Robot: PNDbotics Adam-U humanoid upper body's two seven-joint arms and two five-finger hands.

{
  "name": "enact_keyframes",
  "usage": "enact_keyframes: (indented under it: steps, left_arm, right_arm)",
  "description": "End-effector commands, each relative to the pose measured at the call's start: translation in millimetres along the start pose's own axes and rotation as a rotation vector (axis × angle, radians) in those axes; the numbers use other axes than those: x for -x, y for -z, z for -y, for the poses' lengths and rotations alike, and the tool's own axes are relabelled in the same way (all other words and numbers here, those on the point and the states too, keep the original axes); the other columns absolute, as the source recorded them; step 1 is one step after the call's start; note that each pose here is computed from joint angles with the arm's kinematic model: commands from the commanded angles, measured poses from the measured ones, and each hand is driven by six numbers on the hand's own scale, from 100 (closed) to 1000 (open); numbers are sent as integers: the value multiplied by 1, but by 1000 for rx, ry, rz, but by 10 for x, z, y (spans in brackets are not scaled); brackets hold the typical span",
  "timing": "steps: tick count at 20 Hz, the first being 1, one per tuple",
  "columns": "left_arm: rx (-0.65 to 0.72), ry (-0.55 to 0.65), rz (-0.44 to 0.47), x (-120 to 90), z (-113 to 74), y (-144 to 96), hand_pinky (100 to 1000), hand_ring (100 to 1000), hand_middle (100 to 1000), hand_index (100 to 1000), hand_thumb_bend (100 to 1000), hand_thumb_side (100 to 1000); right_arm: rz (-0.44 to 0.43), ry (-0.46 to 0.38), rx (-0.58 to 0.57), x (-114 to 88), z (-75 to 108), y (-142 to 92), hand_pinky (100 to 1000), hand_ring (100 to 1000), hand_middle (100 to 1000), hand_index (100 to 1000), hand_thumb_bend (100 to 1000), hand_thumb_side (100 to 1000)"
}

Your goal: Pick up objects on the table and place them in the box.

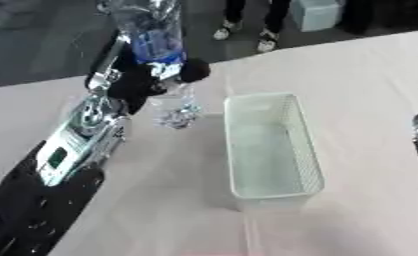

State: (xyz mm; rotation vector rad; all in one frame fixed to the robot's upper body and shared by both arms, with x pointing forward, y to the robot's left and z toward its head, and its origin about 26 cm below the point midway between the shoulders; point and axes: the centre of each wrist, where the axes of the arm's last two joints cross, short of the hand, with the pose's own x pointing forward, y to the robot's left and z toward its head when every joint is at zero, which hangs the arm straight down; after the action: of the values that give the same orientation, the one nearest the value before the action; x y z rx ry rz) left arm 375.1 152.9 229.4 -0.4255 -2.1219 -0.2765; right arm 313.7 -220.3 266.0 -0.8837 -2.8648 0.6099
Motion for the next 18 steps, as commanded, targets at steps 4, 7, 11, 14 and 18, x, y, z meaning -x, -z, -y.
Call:
enact_keyframes:
  steps: [4, 7, 11, 14, 18]
  left_arm:
    - [30, -27, 31, 73, 207, 65, 100, 100, 100, 180, 986, 225]
    - [44, -37, 15, 195, 298, 39, 100, 100, 100, 180, 985, 231]
    - [54, -64, -2, 327, 383, 10, 100, 100, 100, 181, 984, 237]
    - [56, -63, -15, 411, 409, -14, 100, 100, 100, 182, 984, 239]
    - [61, -54, -23, 498, 428, -46, 100, 100, 100, 184, 984, 243]
  right_arm:
    - [25, -17, 20, -6, 66, 66, 527, 730, 820, 817, 100, 1000]
    - [25, -21, 24, -4, 69, 72, 524, 730, 819, 817, 100, 1000]
    - [29, -23, 27, -6, 70, 85, 522, 729, 817, 816, 100, 1000]
    - [31, -23, 30, -7, 71, 91, 520, 728, 817, 816, 100, 1000]
    - [33, -24, 31, -8, 71, 96, 519, 728, 816, 816, 100, 1000]
